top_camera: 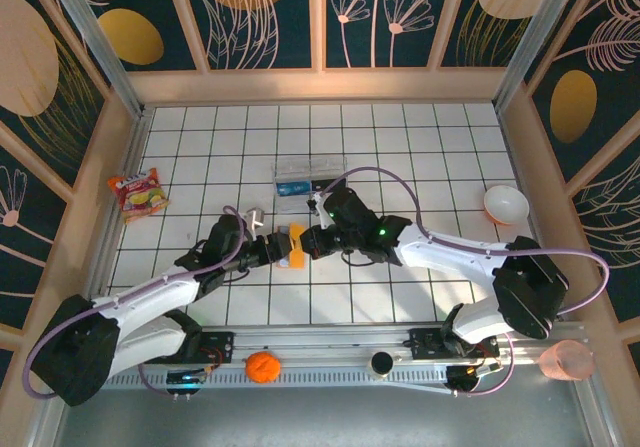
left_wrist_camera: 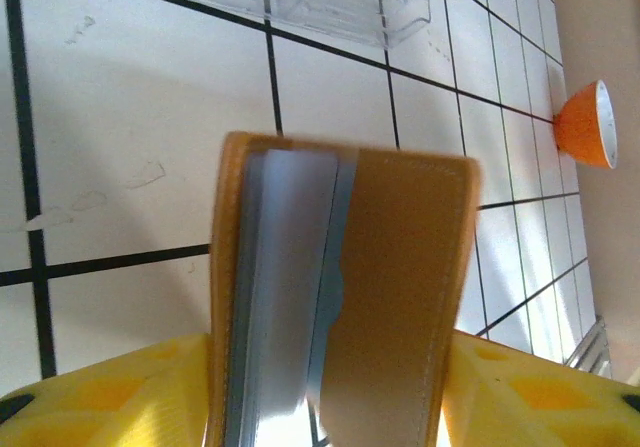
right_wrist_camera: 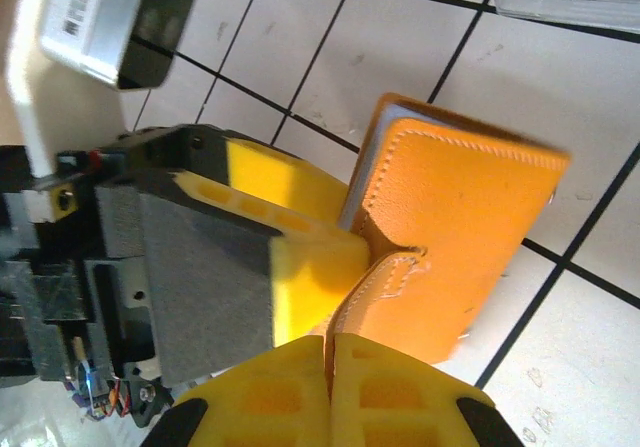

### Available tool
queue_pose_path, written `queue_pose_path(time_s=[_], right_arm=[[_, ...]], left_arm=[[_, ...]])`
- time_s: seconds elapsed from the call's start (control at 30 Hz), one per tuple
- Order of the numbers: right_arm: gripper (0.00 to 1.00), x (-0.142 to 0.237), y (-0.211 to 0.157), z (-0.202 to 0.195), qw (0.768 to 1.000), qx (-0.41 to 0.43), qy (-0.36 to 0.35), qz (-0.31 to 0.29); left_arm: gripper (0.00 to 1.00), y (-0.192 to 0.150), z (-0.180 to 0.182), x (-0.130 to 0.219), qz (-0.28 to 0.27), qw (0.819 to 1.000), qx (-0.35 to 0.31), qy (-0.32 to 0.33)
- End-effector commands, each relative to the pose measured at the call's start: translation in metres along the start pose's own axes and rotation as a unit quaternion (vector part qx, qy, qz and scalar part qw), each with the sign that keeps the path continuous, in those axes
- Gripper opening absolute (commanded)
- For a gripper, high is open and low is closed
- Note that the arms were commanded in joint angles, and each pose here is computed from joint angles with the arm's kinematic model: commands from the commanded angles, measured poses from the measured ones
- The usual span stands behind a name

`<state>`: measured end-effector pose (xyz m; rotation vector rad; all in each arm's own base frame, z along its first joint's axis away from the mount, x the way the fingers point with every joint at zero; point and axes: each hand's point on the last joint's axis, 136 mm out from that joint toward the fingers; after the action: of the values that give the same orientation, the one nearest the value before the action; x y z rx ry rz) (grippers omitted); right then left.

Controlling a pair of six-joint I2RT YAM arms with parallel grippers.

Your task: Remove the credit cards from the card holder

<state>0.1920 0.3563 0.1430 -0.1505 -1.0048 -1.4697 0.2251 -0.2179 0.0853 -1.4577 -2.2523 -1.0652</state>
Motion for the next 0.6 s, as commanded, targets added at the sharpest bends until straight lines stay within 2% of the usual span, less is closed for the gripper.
queue_pose_path(time_s=[0.0, 0.3, 0.57], right_arm=[[0.00, 0.002, -0.001, -0.016, 1.000, -0.004, -0.030, -0.005], [0.00, 0.009, -0.034, -0.117, 0.984, -0.084, -0.159, -0.007], [0.00, 0.003, -0.064, -0.174, 0.959, -0.108, -0.263, 0.020]], left_arm=[[0.59, -0.004, 0.018, 0.000, 0.000, 0.999, 0.004, 0.034], [0.54, -0.008, 0.017, -0.010, 0.006, 1.000, 0.018, 0.014], [0.49, -0.009, 0.015, -0.018, 0.014, 1.000, 0.019, 0.003]])
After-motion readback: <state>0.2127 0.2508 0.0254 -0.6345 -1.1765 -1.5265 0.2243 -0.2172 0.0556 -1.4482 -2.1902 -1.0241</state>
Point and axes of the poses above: each hand's point on the last joint's axis, 136 mm out from that joint toward the fingers, its own x axis back along the fingers, its own z axis along the line the jaws close on, y = z × x, and after that the axes turned 4 degrees about -x, right-handed
